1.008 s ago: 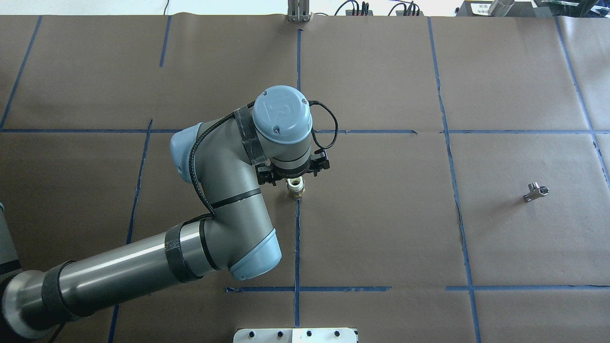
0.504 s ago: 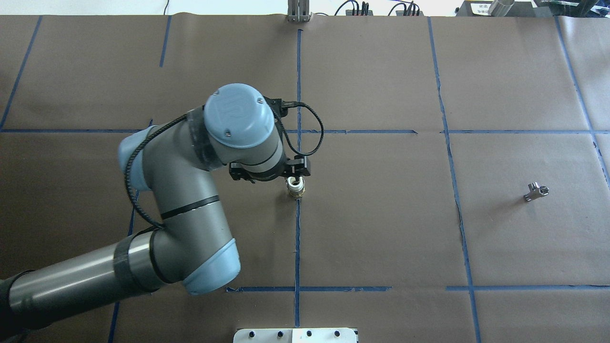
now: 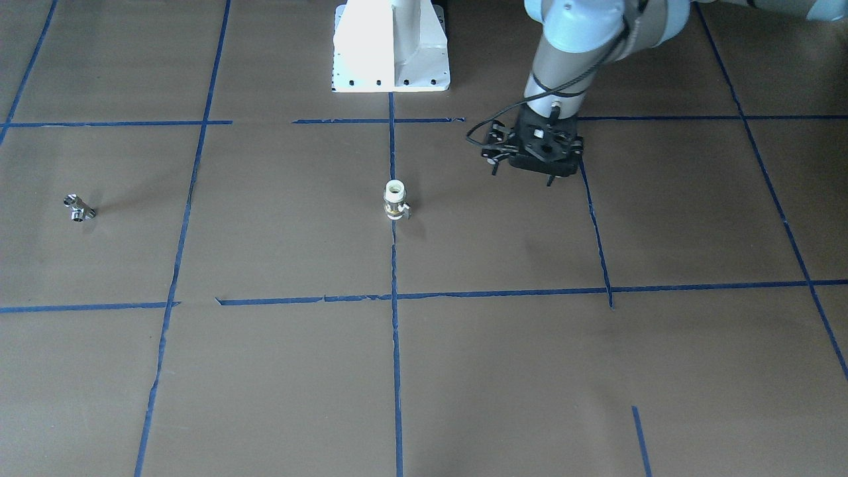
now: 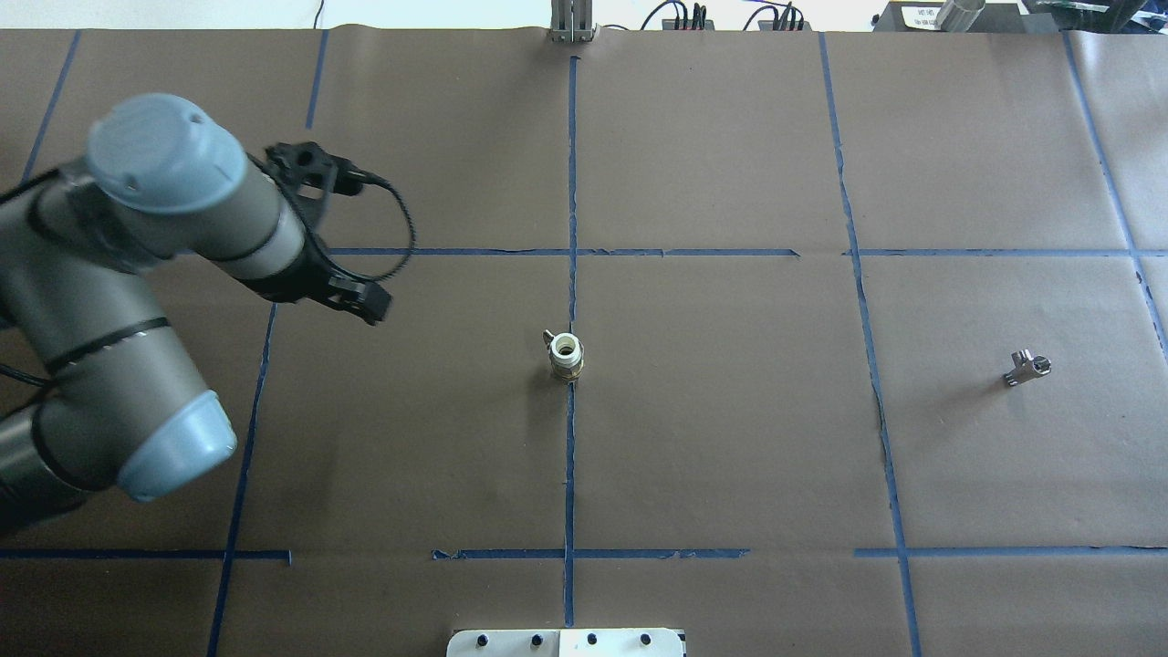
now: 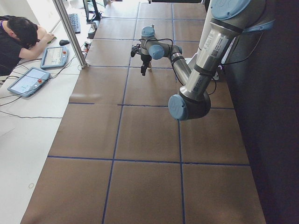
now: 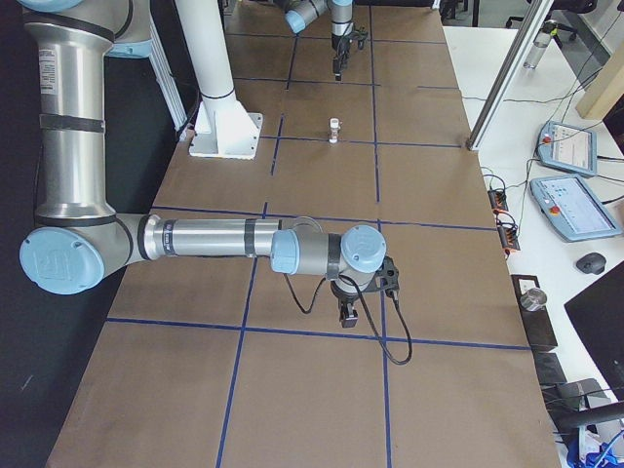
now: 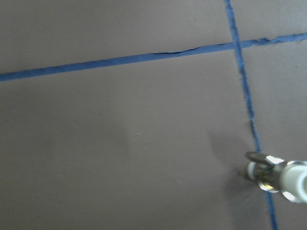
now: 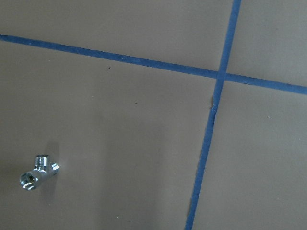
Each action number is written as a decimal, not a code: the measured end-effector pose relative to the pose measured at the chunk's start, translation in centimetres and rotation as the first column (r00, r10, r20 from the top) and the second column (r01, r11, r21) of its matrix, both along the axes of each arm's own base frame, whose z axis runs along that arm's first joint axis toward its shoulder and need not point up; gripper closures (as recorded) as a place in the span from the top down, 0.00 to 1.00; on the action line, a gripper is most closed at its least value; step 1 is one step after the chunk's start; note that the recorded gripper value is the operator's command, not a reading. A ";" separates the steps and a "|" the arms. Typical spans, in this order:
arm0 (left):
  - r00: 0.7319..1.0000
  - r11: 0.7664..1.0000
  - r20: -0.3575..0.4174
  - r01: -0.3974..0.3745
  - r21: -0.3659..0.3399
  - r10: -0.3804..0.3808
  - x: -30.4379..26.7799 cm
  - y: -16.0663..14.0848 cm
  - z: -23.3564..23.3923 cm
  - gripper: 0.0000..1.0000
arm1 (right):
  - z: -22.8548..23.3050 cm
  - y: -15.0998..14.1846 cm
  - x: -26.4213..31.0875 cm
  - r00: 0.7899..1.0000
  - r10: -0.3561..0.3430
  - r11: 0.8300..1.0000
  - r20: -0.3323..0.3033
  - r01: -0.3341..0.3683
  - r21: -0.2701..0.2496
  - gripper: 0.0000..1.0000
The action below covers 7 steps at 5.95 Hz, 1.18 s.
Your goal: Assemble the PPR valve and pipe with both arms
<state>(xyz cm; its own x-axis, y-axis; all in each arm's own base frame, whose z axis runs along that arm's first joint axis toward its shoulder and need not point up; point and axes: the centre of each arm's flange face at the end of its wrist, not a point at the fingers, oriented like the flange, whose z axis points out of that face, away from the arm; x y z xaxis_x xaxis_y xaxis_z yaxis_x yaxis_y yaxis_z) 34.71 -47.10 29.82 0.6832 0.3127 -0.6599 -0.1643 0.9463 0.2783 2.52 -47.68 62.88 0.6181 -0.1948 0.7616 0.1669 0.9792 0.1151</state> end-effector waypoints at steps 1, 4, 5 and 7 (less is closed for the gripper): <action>0.998 0.999 0.047 -0.048 0.023 0.047 -8.3 -3.1 6.4 1.00 | -1.0 -0.4 -0.8 1.000 -0.004 1.000 0.004 0.004 0.014 1.00; 0.999 0.997 0.020 -0.045 -0.067 0.047 -35.0 -4.4 27.7 1.00 | -2.9 -1.4 -3.3 1.000 0.015 0.999 0.010 -0.015 0.045 1.00; 1.000 0.995 -0.012 -0.020 -0.098 0.019 -40.1 -1.7 32.8 1.00 | -4.1 -1.8 -4.3 1.000 0.027 0.999 0.011 -0.028 0.041 1.00; 0.999 0.986 -0.031 0.030 -0.163 -0.035 -43.0 2.6 37.0 1.00 | -7.4 -1.6 -9.7 0.996 0.080 0.997 -0.049 -0.080 0.015 1.00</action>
<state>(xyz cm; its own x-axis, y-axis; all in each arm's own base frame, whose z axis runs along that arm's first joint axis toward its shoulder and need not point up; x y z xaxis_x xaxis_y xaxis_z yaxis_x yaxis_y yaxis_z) -8.34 -44.54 66.85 0.6677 0.1777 -0.7229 -0.1256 0.9841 0.1258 -7.20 -49.23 55.49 0.6691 -0.1533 0.7272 0.0939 0.9881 0.1219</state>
